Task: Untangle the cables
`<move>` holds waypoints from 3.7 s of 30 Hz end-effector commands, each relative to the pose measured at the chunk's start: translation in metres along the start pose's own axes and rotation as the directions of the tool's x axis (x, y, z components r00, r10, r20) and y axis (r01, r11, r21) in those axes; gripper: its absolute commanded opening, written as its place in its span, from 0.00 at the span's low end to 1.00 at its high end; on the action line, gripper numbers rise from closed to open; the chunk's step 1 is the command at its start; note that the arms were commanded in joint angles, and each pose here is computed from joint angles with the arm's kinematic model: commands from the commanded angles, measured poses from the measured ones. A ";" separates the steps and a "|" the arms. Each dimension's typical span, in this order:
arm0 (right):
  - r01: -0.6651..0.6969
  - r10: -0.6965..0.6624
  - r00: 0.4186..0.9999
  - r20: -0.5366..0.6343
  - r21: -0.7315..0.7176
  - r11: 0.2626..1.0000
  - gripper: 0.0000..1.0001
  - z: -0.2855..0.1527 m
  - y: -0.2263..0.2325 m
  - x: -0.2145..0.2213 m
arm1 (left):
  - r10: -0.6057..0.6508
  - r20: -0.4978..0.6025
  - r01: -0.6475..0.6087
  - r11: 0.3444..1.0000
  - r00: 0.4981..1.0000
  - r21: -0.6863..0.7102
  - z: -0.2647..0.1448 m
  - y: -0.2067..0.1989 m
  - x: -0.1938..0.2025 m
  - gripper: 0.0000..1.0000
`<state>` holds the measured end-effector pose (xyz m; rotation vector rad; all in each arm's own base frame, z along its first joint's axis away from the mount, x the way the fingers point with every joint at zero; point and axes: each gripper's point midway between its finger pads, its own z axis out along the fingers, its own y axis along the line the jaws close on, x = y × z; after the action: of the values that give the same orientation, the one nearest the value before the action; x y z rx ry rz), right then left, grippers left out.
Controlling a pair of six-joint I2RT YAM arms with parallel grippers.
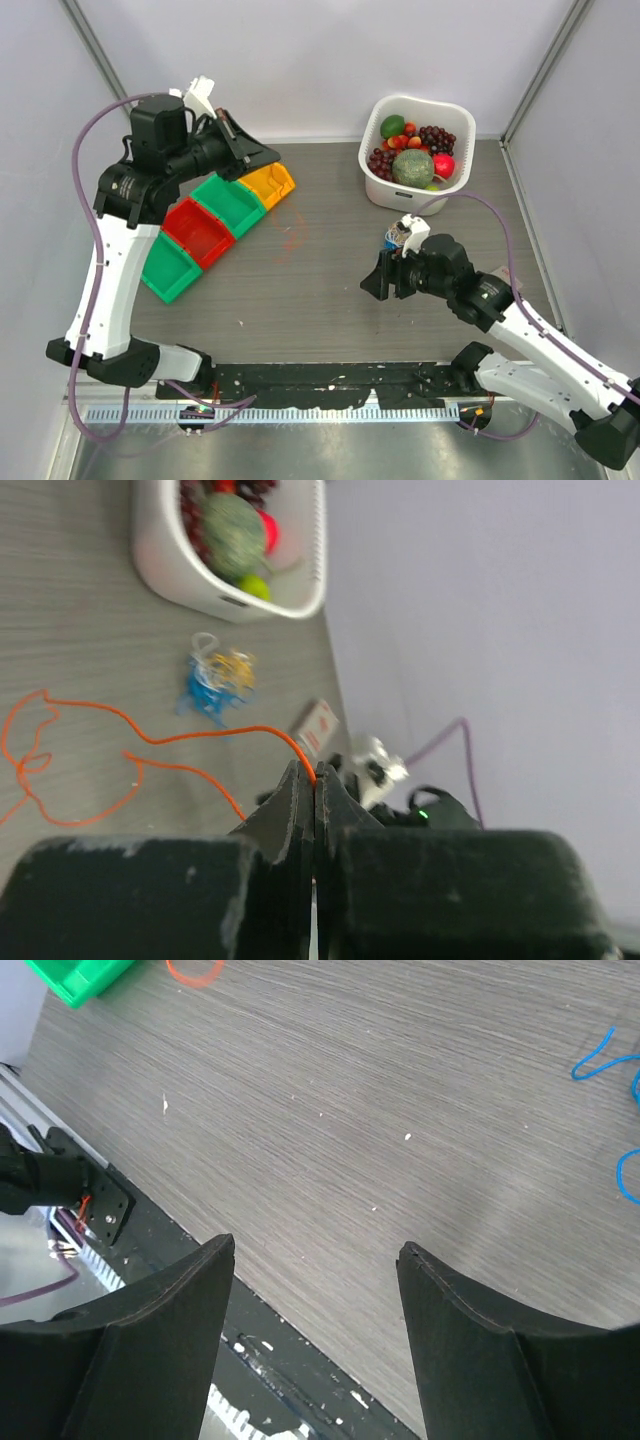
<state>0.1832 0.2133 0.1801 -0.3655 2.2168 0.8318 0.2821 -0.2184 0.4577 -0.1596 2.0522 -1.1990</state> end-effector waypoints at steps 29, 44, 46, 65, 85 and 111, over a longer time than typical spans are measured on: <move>-0.140 0.099 0.967 0.235 0.166 0.976 0.72 -0.067 -0.017 -0.039 | -0.012 0.364 0.125 0.949 0.931 -0.290 0.023 0.156 -0.178 0.00; -0.102 0.065 0.976 0.209 0.173 0.980 0.72 -0.052 -0.013 -0.050 | -0.023 0.454 0.150 0.958 0.891 -0.245 0.002 0.153 -0.216 0.00; -0.092 0.058 0.979 0.196 0.171 0.981 0.72 -0.050 -0.012 -0.050 | -0.019 0.453 0.147 0.957 0.891 -0.248 0.002 0.154 -0.215 0.00; -0.075 0.046 0.981 0.186 0.149 0.986 0.72 -0.039 -0.010 -0.050 | -0.049 0.495 0.129 0.983 0.867 -0.128 -0.014 0.120 -0.232 0.00; -0.083 0.052 0.982 0.180 0.169 0.982 0.72 -0.037 -0.013 -0.049 | -0.085 0.460 0.212 0.949 0.884 -0.233 0.009 0.187 -0.209 0.00; -0.066 0.025 0.982 0.186 0.219 0.974 0.73 -0.036 -0.023 -0.051 | -0.036 0.184 0.143 0.775 0.982 -0.615 0.056 0.347 -0.086 0.00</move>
<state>0.2010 0.1745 0.2058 -0.1379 2.2026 0.6103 0.4611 -0.0285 0.2072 -0.7349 2.2742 -0.5381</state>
